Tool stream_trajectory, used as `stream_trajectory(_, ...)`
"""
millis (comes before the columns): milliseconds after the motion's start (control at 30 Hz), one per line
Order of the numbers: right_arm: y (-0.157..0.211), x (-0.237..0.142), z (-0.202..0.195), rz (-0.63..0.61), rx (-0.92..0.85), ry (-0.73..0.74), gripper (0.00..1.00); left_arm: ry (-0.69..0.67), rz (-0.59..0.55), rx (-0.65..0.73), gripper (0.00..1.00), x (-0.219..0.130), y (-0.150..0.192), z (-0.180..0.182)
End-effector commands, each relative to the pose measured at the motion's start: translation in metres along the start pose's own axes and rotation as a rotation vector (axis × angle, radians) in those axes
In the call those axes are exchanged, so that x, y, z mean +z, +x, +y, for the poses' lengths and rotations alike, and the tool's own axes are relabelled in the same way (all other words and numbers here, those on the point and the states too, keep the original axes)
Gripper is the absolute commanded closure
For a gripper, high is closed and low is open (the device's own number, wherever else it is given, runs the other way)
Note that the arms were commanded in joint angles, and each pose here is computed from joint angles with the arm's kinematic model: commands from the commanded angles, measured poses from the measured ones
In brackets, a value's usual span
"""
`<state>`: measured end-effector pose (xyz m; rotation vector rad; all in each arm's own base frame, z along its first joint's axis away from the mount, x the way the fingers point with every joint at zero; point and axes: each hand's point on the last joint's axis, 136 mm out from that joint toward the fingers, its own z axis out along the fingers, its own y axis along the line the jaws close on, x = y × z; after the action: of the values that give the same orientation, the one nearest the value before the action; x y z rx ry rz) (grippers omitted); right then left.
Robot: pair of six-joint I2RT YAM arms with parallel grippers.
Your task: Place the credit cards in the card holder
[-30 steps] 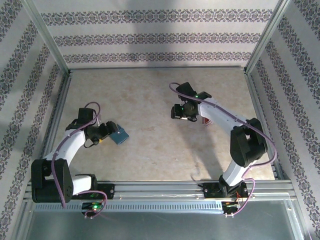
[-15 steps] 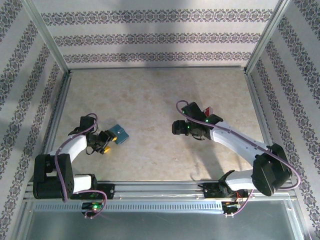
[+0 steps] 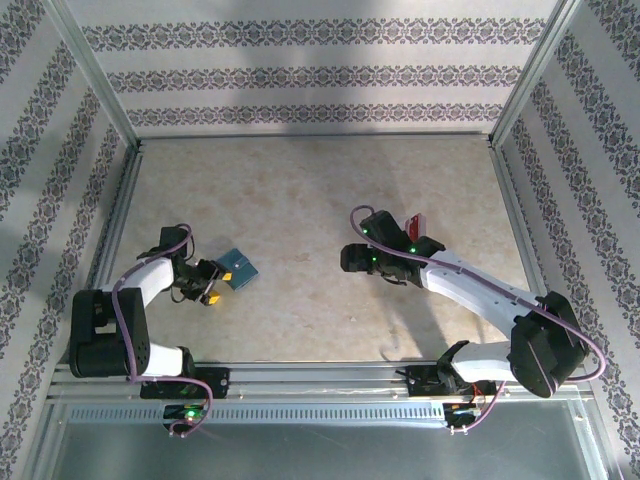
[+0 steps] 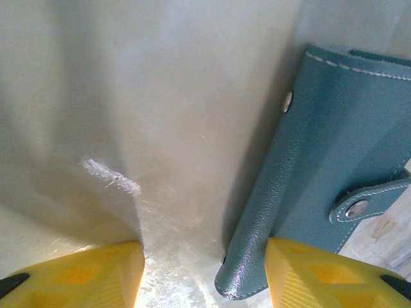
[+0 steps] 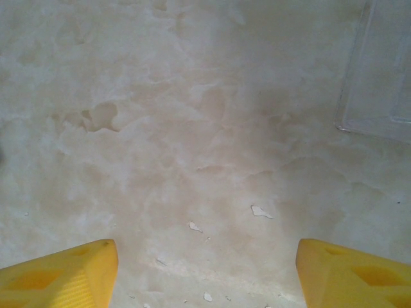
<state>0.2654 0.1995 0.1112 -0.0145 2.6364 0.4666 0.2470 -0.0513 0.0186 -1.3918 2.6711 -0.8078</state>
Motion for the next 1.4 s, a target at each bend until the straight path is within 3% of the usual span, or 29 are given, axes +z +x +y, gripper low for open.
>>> stream_trajectory(0,0.0,-0.002,0.0,-0.017,0.01,0.01,0.26,0.257,-0.057,0.164,0.47,0.0,-0.018,-0.068)
stream_trajectory(133,0.001,0.0,0.001,-0.019,0.008,0.004,0.26,0.29,-0.071,0.18,0.45,-0.008,-0.016,-0.076)
stream_trajectory(367,0.003,0.003,0.0,-0.011,0.007,0.013,0.26,0.318,-0.067,0.203,0.5,-0.013,-0.015,-0.087)
stream_trajectory(900,0.006,0.008,0.001,0.004,0.005,0.016,0.26,0.134,-0.06,0.187,0.52,0.012,-0.018,-0.046)
stream_trajectory(1367,0.003,0.006,0.002,-0.001,-0.004,0.02,0.26,0.15,-0.052,0.213,0.66,0.024,-0.03,-0.066)
